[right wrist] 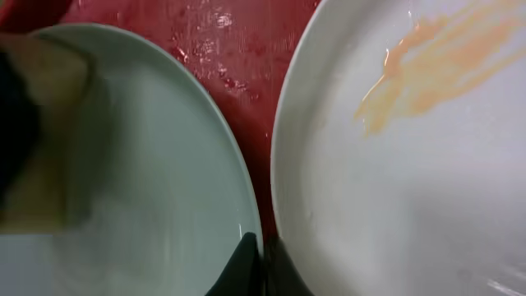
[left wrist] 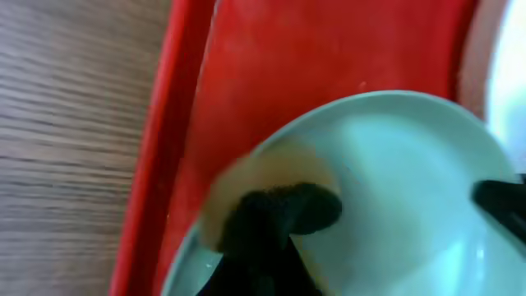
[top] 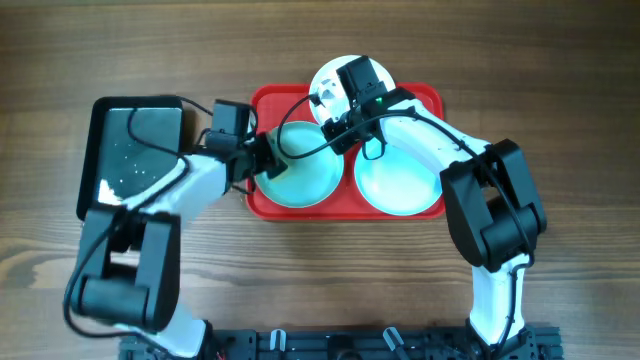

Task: Clean dirty plates on tray and stack at the side
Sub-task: 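Scrub the left blue plate with the sponge in the left gripper, then lift the blue plate with the right gripper and place it right of tray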

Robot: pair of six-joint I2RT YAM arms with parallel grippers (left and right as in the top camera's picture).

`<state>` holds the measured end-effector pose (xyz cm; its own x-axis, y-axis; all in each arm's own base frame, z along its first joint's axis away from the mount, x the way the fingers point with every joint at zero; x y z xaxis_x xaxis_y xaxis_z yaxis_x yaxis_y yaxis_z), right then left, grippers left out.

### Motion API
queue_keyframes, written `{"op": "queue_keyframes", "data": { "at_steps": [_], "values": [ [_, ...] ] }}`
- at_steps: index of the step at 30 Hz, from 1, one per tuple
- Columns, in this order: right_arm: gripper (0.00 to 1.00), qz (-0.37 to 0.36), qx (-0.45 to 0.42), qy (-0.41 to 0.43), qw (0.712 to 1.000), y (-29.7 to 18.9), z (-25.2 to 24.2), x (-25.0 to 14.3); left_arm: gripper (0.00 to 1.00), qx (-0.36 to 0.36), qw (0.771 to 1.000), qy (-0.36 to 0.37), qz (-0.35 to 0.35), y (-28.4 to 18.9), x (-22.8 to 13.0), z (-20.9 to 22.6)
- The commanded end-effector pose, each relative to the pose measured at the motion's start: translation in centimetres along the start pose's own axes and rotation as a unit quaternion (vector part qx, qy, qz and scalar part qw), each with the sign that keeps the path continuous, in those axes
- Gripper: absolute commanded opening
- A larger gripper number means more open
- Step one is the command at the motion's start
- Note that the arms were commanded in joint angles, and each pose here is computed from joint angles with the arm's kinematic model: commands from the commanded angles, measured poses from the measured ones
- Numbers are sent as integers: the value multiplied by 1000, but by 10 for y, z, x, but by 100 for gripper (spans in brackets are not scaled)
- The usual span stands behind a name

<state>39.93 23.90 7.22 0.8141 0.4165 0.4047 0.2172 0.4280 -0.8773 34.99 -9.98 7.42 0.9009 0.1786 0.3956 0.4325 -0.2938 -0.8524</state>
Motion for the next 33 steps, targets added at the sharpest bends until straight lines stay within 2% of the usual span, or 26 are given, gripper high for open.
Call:
{"op": "queue_keyframes", "data": {
  "at_steps": [1, 3, 6, 9, 11, 14, 16, 17, 19, 23, 25, 26, 28, 31, 33],
  "values": [
    [4, 17, -14, 1, 1000, 10, -5, -7, 4, -2, 1000, 7, 31, 18, -12, 3],
    [4, 17, -14, 0, 1000, 10, -5, -7, 4, 74, 997, 6, 22, 17, -12, 21],
    [4, 17, -14, 1, 1000, 10, -5, -7, 4, 195, 981, 11, -17, -2, -4, 45],
    [4, 19, -16, 1, 1000, 10, -6, -8, 4, 263, 960, 12, -97, -51, 18, 48],
    [4, 23, -33, 2, 999, 9, -10, -10, 4, 311, 937, 6, -159, -89, 31, 51],
    [4, 23, -32, 2, 999, 9, -10, -10, 4, 301, 932, -9, -203, -115, 39, 44],
    [4, 22, -32, 2, 999, 9, -10, -9, 4, 203, 956, -27, -208, -120, 40, 23],
    [4, 22, -32, 2, 999, 9, -10, -9, 4, 111, 978, -16, -175, -112, 35, 2],
    [4, 19, -32, 1, 999, 9, -10, -8, 4, 13, 996, -3, -86, -82, 15, -18],
    [4, 17, -32, 0, 999, 9, -10, -7, 4, 43, 999, -19, -2, -25, -9, -7],
    [4, 17, -33, 0, 999, 9, -10, -7, 4, 71, 997, -21, 13, -13, -15, 3],
    [4, 16, -34, 0, 999, 9, -10, -7, 4, 111, 994, -20, 0, -14, -13, 12],
    [4, 16, -40, 0, 999, 9, -11, -7, 4, 167, 985, -16, -43, -26, -1, 22],
    [4, 18, -40, 0, 999, 9, -11, -8, 4, 260, 948, -23, -180, -92, 30, 30],
    [4, 17, -32, -1, 999, 4, -7, -7, 4, 267, 925, -41, -266, -145, 43, 26]
  ]
}}
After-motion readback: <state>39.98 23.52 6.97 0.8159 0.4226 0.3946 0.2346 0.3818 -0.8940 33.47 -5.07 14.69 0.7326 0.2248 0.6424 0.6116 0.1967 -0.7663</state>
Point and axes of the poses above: each gripper's point midway between its finger pads, its own y axis out along the fingers, its own z axis along the line the jaws close on, x = y × z, the point moved 6 cm from there along -y, back along the fingers, and after that the axes turned 10 degrees about y, right-handed, at the moved point
